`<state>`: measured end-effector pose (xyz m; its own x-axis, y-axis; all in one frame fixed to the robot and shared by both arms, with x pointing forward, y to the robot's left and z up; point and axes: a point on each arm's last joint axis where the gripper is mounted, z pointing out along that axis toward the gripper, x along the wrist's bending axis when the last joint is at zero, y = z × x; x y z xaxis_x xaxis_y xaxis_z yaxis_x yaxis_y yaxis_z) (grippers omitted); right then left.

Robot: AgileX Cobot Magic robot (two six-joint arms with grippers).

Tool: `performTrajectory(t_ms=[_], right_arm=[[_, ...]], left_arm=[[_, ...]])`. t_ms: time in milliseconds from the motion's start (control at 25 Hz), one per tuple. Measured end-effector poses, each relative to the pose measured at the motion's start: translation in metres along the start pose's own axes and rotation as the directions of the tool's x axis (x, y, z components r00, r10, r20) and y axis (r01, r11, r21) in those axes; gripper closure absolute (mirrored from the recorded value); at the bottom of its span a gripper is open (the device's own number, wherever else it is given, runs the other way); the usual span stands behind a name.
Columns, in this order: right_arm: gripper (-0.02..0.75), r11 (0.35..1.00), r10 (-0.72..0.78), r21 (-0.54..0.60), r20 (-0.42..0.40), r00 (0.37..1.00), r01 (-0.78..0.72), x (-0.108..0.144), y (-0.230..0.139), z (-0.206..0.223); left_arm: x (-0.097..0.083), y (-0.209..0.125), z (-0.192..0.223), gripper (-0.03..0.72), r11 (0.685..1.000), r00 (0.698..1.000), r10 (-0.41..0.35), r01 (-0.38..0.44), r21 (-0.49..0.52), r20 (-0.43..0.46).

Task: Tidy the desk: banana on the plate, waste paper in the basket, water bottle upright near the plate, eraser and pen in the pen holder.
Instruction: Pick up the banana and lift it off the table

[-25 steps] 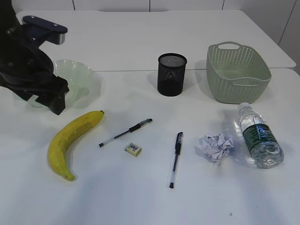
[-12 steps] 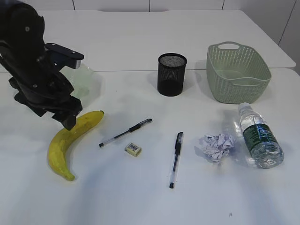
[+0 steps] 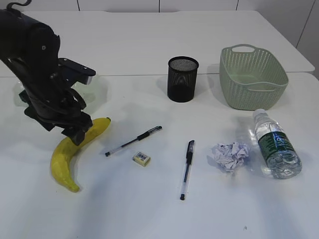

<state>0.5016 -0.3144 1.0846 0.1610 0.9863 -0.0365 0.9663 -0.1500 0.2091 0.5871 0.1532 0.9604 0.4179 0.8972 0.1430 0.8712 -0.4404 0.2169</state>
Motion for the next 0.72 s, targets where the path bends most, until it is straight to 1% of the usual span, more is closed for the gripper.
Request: performTrajectory(t_ms=[160,440,720], right_arm=[[0.388,1.000,0.000,0.000,0.000,1.000,0.000,0.000,0.000,0.000],[0.388,1.000,0.000,0.000,0.000,1.000,0.000,0.000,0.000,0.000],[0.388,1.000,0.000,-0.002,0.000,1.000,0.000,0.000,0.000,0.000]], left_arm=[[0.005,0.001,0.004,0.118,1.000,1.000,-0.014,0.014,-0.006,-0.002],[0.027,-0.002,0.015,0.120,0.994,0.994,-0.106,0.106,0.022,0.016],[0.022,-0.003,0.026,0.121,0.988,0.988,-0.146,0.143,0.057,0.058]])
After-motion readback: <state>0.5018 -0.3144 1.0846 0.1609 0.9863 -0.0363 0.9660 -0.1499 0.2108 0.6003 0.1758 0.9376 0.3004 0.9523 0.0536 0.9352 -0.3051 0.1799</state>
